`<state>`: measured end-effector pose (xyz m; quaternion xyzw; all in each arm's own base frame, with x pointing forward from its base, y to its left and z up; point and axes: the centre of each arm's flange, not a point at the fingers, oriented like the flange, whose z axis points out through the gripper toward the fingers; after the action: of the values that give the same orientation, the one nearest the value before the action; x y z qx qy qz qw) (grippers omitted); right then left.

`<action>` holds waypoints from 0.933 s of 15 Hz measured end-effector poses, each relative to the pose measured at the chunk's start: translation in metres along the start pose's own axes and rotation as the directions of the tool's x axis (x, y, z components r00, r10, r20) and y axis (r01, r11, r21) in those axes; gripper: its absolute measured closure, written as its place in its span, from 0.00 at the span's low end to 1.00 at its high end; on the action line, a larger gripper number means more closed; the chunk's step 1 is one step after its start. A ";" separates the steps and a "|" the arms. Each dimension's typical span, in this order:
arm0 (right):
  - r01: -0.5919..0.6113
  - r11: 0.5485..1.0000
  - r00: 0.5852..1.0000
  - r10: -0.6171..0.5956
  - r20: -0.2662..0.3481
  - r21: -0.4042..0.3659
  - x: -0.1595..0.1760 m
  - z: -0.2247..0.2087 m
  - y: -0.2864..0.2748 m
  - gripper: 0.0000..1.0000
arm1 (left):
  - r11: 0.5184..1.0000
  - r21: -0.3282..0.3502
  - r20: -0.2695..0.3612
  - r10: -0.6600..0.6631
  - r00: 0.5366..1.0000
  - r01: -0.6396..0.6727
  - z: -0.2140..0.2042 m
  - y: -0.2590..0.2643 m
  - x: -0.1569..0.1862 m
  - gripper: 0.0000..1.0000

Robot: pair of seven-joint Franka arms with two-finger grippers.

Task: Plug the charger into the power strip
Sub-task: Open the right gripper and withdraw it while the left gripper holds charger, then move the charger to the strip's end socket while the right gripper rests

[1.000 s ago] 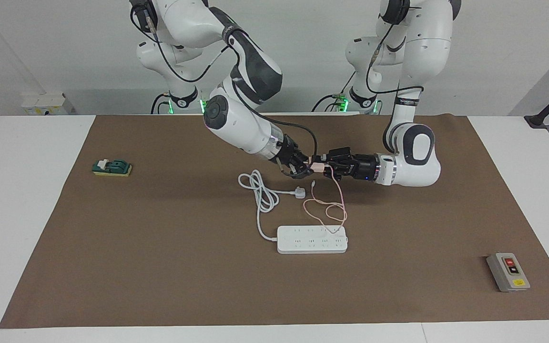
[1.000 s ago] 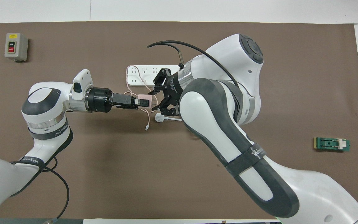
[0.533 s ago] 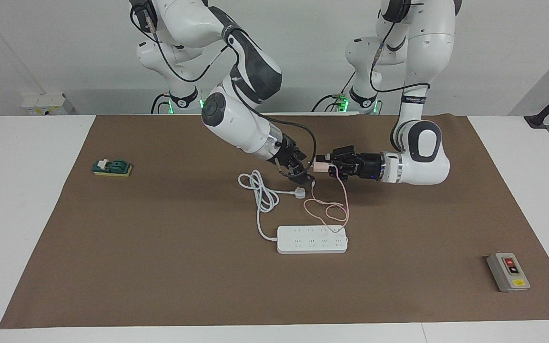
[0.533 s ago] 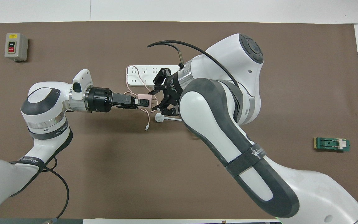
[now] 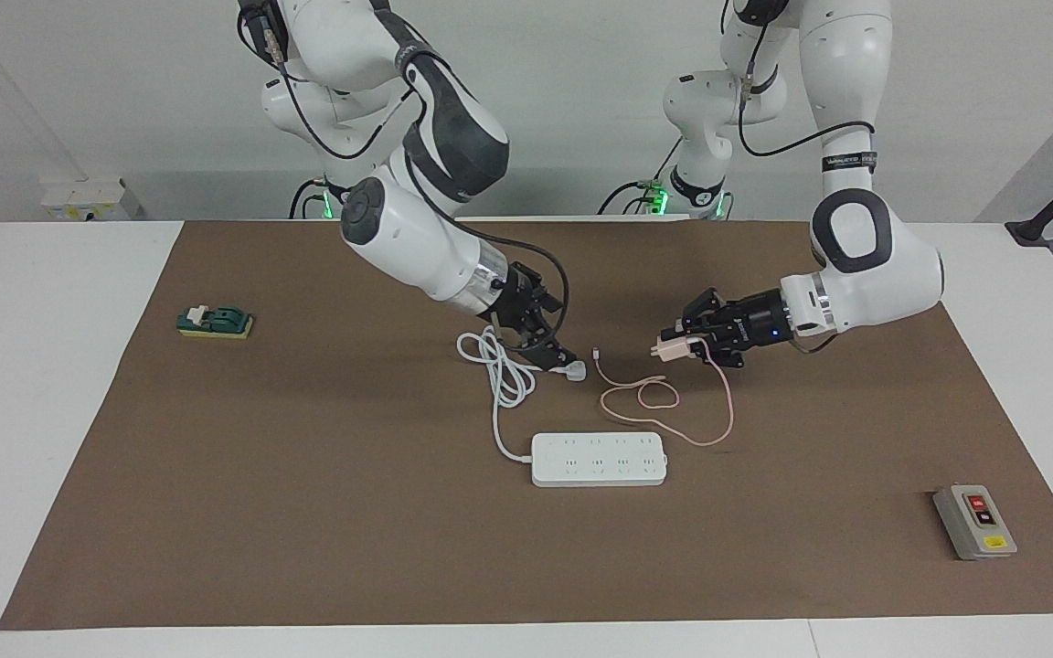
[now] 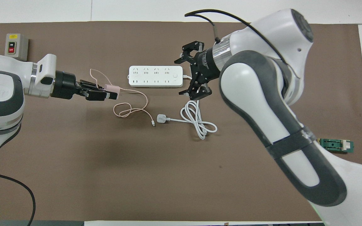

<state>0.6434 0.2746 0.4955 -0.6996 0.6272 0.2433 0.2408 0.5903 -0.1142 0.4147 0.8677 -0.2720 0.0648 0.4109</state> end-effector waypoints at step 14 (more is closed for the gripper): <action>0.704 0.636 0.604 -0.770 -0.203 -0.315 0.102 -0.200 0.016 0.00 | 0.649 0.433 0.538 0.370 0.757 -0.626 0.035 -0.018 0.066 0.69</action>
<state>0.6452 0.0671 0.5832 -0.9462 0.2824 0.0675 0.1425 0.6516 -0.1581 0.4017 0.8317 -0.5491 0.0791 0.0200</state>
